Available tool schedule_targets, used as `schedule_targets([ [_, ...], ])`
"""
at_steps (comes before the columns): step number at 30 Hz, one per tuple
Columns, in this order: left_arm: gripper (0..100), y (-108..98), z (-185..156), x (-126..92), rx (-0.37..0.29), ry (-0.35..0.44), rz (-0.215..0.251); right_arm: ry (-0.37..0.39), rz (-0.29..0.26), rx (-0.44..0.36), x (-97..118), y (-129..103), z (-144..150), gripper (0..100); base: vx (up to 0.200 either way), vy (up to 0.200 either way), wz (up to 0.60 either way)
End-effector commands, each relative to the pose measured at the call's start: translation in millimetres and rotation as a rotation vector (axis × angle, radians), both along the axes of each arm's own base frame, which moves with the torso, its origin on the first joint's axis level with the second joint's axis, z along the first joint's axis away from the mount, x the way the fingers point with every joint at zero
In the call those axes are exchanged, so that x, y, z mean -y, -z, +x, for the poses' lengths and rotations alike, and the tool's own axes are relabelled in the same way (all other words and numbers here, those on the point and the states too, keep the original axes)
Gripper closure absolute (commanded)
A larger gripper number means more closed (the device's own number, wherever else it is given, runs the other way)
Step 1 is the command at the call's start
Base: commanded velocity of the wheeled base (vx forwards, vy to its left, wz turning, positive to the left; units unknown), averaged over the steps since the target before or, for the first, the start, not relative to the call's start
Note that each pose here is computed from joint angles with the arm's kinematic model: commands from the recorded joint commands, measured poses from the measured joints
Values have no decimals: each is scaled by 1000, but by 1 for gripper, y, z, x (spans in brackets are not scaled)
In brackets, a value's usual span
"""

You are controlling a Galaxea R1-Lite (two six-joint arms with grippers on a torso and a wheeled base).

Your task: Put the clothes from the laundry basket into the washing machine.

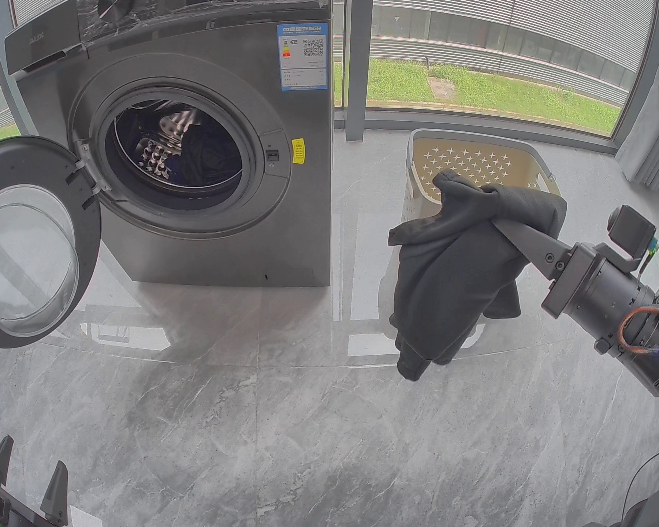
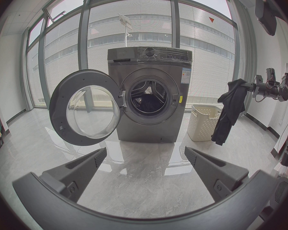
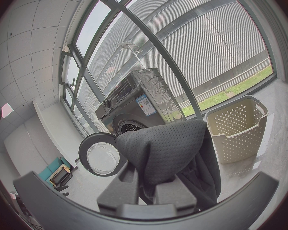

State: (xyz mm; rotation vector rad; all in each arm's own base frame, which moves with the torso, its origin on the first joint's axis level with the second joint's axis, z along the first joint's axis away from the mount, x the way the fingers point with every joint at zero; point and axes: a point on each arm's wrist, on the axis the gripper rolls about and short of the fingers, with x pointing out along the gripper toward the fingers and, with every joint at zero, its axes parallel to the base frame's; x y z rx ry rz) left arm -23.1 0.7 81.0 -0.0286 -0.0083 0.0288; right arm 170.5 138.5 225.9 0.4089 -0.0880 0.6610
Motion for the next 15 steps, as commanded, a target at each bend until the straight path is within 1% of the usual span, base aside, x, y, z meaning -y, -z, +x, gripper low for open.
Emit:
schedule_targets([
  [1,0,5,0,0,-3,0,-1,-1,-2,-3,-1,1,0,100,0,200,0],
  [5,0,5,0,0,-3,0,-1,-1,-4,-8,-1,2,1,100,0,200,0],
  [6,0,5,0,0,-5,0,7,-1,-5,-7,-1,2,1,100,0,0,0],
  [14,0,5,0,0,-6,-2,4,-1,-9,-14,-1,4,1,100,0,0,0],
  [15,0,5,0,0,-5,-2,4,-1,-9,-14,-1,4,1,100,0,200,0],
])
